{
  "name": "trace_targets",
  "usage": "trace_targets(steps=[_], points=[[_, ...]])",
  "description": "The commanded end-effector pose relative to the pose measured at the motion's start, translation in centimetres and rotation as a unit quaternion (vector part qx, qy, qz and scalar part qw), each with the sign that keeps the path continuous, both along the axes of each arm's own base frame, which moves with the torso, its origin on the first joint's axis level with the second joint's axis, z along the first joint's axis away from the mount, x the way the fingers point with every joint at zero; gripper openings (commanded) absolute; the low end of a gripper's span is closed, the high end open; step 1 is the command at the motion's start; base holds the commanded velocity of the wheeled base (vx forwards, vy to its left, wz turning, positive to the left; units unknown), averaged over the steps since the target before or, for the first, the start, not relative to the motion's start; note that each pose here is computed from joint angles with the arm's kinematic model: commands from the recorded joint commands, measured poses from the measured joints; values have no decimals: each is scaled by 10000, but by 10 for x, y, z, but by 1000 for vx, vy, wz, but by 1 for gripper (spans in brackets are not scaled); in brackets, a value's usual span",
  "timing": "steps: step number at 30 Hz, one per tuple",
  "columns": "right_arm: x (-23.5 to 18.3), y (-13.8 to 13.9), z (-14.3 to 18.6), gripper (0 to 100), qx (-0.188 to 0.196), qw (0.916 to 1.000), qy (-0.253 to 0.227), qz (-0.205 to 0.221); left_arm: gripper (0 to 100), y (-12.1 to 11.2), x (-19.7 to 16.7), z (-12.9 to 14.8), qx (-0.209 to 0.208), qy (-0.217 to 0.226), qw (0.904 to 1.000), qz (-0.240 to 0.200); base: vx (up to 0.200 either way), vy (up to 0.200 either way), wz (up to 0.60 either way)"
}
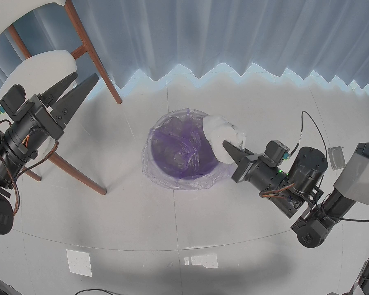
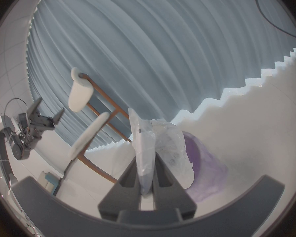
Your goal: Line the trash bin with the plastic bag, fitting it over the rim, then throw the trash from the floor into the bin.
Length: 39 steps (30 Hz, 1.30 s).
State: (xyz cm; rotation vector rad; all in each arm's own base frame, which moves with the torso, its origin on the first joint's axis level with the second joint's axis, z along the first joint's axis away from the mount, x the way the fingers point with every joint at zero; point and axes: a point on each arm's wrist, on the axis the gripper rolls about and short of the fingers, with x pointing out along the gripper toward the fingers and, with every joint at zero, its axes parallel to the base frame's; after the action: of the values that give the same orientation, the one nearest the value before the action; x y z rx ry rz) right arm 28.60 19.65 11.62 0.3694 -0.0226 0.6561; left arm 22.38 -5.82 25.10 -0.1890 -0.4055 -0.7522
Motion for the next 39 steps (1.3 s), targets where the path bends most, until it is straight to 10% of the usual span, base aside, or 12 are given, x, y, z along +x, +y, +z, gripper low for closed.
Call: trace_targets(steps=[1, 16, 39], points=[[4, 26, 13, 0, 252, 9986, -386, 248, 100, 1, 1, 1, -17, -18, 10000, 35, 0, 0, 0], [92, 87, -16, 0, 644, 9918, -1096, 110, 100, -1, 0, -1, -7, 16, 10000, 6, 0, 0, 0], [133, 71, -99, 0, 281, 9971, -665, -236, 100, -7, 3, -16, 228, 159, 9996, -18, 0, 0, 0]])
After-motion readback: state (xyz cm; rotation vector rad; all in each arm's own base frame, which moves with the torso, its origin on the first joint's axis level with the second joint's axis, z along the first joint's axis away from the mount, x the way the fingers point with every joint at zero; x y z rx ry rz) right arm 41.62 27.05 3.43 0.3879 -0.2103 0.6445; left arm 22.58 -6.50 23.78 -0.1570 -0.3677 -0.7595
